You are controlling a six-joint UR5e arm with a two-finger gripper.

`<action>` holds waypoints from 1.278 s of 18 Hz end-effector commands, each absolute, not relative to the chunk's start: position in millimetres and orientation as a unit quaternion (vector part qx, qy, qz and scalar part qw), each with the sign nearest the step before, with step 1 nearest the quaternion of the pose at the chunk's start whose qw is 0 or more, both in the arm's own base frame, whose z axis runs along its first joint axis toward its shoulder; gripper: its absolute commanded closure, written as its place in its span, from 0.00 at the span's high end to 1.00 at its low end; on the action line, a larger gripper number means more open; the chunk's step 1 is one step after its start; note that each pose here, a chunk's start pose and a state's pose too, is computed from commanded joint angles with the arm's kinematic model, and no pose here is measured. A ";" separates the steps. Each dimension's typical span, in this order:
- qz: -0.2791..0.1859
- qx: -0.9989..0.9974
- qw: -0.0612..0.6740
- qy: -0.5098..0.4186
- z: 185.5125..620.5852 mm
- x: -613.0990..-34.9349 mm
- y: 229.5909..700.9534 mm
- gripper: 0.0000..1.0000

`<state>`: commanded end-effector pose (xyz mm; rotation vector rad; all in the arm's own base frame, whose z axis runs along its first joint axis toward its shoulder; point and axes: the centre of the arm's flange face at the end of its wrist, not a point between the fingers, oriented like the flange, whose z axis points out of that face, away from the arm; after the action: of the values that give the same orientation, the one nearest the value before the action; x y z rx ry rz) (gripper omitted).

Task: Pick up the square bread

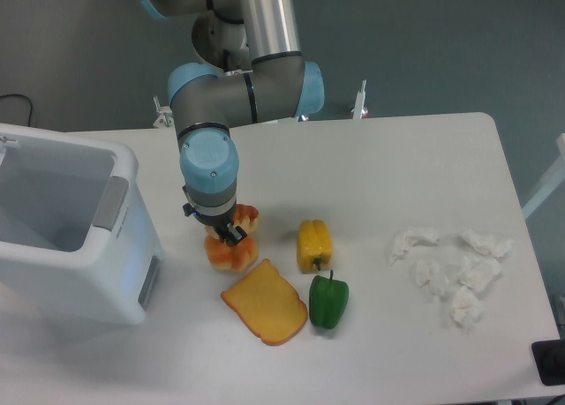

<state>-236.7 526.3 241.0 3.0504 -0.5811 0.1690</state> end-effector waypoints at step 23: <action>-0.095 0.981 -0.065 -0.153 368.4 -387.2 566.3 0.45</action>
<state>-387.2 566.3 368.4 3.2186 -0.5019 -0.3123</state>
